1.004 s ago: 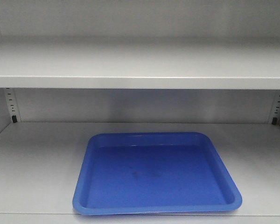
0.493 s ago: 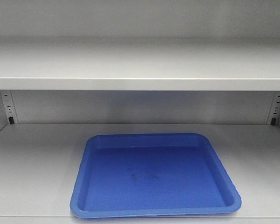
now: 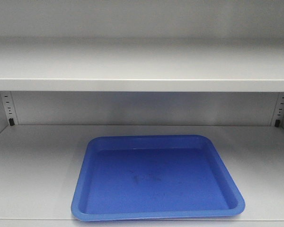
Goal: Pick beaker and place in left cabinet
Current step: 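Position the base facing the open cabinet shelf with the blue tray, then extend the right gripper with the beaker over the blue tray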
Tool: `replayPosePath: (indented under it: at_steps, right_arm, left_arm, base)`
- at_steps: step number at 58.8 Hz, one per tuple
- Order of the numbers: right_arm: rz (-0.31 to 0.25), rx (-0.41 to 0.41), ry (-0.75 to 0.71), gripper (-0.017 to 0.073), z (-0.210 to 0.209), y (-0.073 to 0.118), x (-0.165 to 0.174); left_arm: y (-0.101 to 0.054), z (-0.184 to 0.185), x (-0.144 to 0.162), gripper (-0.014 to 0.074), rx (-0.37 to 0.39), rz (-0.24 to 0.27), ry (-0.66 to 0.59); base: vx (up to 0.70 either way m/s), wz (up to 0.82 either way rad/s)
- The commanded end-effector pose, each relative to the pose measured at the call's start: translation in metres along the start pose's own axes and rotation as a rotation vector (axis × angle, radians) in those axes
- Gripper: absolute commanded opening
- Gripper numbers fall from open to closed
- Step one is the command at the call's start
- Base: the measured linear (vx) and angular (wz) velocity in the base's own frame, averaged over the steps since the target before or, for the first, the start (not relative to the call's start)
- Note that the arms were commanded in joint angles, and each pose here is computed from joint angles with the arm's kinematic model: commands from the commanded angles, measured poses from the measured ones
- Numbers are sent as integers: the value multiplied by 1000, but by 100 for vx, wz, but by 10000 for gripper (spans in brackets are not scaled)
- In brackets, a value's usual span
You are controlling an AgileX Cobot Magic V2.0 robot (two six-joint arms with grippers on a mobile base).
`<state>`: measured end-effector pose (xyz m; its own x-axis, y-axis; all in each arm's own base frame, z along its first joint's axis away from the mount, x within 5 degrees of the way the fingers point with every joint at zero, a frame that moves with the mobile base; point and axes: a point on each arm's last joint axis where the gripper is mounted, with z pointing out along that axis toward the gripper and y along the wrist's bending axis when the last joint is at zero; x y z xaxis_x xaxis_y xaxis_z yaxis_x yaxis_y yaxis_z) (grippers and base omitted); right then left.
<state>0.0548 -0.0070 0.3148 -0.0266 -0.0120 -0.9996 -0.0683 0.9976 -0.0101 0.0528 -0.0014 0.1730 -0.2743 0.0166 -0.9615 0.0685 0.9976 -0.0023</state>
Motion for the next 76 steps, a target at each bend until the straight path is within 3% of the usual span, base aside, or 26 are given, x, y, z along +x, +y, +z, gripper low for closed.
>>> replayPosePath:
  at_steps: [1,7,13,20,28,38,50,60,76]
  right_arm:
    - [-28,-44,-102,-4,-1,4,-17]
    - [-8,-100,-122,-4,6,11,-20]
    - [-24,-207,-148,-4,25,27,-25]
    - [-39,-354,-133,-4,59,50,-22]
    - [-14,-518,-78,-4,105,79,-9]
    - [6,-624,-14,-4,171,107,0]
    - [55,-715,-15,-4,255,139,13]
    - [88,-730,-7,-4,309,156,25]
    - [75,-725,-3,0,342,165,37]
  left_arm:
    - [-1,-2,-10,3,13,-6,-93]
    - [-1,-2,-10,3,13,-6,-93]
    - [-1,-2,-10,3,13,-6,-93]
    - [-1,-2,-10,3,13,-6,-93]
    - [-1,-2,-10,3,13,-6,-93]
    - [-1,-2,-10,3,13,-6,-93]
    - [-1,-2,-10,3,13,-6,-93]
    - [-1,-2,-10,3,13,-6,-93]
    - [-1,-2,-10,3,13,-6,-93]
  base:
    - [0,0]
    - [0,0]
    - [0,0]
    - [0,0]
    - [0,0]
    - [0,0]
    - [0,0]
    - [0,0]
    - [0,0]
